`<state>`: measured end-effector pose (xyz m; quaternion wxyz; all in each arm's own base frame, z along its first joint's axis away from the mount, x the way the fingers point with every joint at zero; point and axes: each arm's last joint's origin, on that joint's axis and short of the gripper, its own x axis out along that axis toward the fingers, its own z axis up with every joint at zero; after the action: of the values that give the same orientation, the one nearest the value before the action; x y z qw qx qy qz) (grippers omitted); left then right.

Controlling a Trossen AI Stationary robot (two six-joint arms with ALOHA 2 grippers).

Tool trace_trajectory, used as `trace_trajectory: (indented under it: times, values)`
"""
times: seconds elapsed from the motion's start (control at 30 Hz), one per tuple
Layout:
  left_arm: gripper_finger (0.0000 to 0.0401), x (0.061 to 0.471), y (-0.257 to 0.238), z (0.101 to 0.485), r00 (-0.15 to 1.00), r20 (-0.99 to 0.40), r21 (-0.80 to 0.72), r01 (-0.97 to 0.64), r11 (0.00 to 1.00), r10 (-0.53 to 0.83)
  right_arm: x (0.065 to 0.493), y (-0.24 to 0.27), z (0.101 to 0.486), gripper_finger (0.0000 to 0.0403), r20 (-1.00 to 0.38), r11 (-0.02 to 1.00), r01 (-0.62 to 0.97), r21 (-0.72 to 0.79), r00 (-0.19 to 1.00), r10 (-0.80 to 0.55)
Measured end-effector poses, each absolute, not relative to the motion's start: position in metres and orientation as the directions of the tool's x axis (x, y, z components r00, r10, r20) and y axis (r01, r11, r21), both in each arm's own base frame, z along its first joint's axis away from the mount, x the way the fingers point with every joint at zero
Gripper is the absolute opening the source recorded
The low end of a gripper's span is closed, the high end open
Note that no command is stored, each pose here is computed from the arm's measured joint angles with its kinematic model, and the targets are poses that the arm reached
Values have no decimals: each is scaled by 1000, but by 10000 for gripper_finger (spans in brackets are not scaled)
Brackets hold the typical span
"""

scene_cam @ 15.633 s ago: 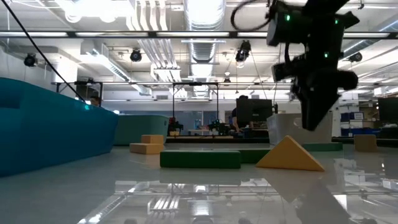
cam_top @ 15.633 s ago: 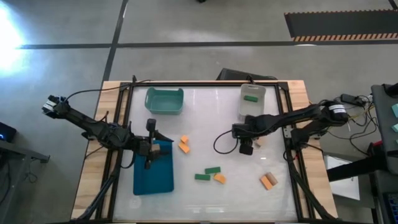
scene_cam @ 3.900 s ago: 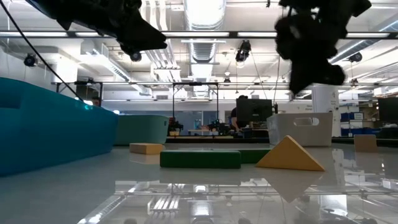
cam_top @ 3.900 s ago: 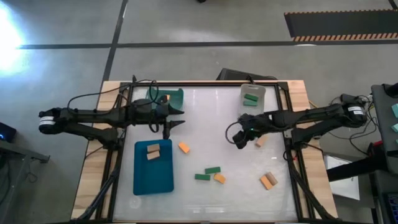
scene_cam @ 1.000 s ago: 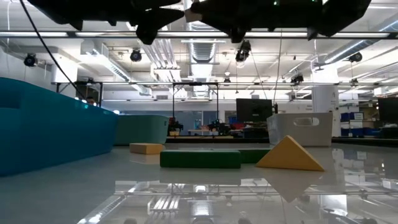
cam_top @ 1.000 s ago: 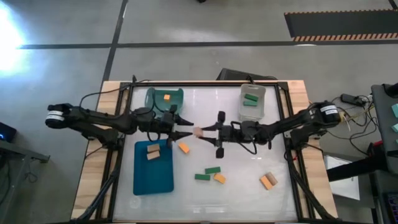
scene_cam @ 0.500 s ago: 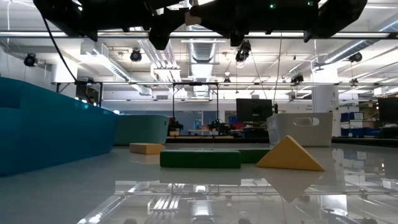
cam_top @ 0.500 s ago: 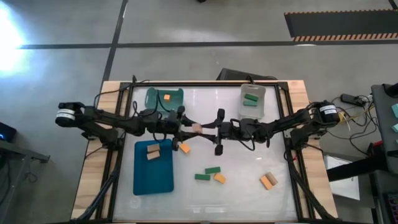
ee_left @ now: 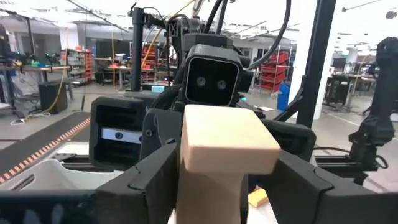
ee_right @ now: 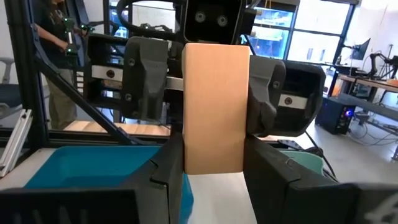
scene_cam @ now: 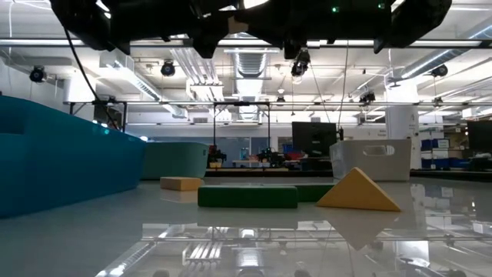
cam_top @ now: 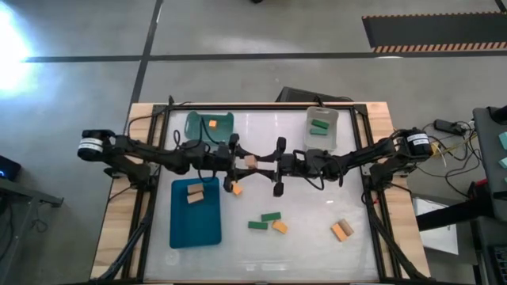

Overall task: Sort & place blocks by color
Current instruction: Put the light brown block into the blue bin

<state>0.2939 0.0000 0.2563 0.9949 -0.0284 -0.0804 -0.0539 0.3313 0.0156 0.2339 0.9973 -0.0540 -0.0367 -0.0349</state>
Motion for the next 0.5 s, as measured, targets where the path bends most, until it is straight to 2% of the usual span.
trace_trajectory:
  times: [0.23, 0.37, 0.5]
  values:
    - [124, 296, 0, 256, 978, 189, -14, 99, 995, -94, 331, 16, 234, 119, 81, 993, 69, -91, 995, -62]
    - [120, 295, 0, 256, 978, 188, -15, 98, 995, -93, 331, 16, 234, 122, 80, 994, 71, -86, 995, -64]
    - [120, 295, -1, 255, 979, 181, -55, 105, 993, -93, 331, 16, 233, 176, 73, 993, 69, -97, 995, -62]
